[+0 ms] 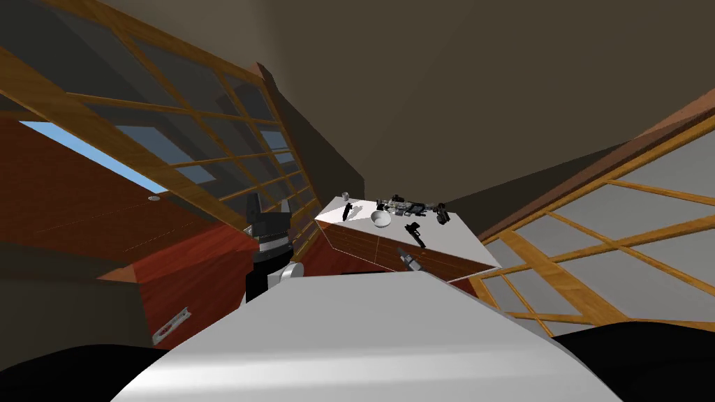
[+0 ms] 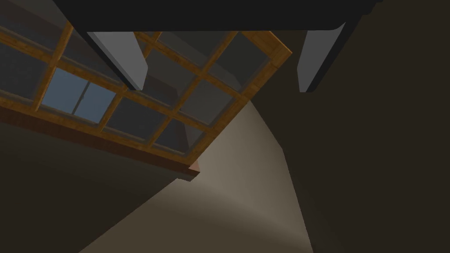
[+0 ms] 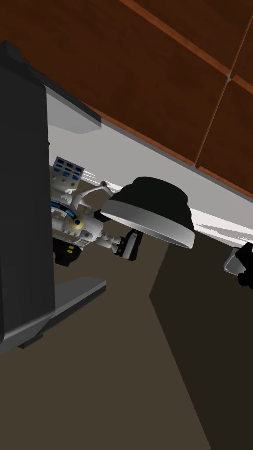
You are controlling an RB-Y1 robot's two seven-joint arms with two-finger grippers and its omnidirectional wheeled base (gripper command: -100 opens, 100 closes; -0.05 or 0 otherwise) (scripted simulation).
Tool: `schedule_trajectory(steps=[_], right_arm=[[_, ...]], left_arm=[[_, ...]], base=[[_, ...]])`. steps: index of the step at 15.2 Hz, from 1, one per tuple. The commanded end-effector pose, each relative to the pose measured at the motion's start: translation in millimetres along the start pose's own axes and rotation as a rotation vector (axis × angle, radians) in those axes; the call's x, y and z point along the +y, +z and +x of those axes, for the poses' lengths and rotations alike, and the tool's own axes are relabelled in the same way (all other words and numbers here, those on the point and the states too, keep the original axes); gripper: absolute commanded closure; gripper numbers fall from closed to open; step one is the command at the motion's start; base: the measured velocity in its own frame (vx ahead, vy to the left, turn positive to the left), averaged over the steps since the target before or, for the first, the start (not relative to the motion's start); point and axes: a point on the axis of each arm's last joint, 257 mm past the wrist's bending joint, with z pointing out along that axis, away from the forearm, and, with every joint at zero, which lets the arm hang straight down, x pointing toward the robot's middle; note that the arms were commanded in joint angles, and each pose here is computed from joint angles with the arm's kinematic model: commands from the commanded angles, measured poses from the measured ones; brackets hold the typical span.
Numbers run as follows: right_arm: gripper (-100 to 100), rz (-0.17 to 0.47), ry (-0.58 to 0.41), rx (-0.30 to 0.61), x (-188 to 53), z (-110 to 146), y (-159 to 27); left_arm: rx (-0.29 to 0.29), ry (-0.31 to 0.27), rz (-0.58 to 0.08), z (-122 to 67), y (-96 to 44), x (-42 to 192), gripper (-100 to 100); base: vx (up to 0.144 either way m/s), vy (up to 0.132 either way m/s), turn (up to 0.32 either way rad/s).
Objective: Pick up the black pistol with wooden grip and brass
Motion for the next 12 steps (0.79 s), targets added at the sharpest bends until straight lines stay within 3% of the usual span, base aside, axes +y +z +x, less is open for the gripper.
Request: schedule_trajectory(steps=[1, 6, 9, 12], right_arm=[[-100, 0.083, -0.013, 0.057, -34.7, 11.4, -21.4], [-100, 0.183, -0.036, 0.103, -76.1, 15.0, -48.5], [-100, 0.307, -0.068, 0.186, -122.1, 23.8, -91.8], [-100, 0.328, -0.069, 0.184, -130.9, 22.2, -97.8]], left_arm=[[0.000, 0.000, 0.000, 0.0, 0.0, 0.0, 0], [0.000, 0.000, 0.000, 0.0, 0.0, 0.0, 0], [0.000, 0.000, 0.000, 0.0, 0.0, 0.0, 0], [0.000, 0.000, 0.000, 0.0, 0.0, 0.0, 0]], base=[[0.004, 0.071, 0.238], [0.008, 0.049, 0.151], [0.020, 0.056, 0.262], [0.012, 0.043, 0.089]])
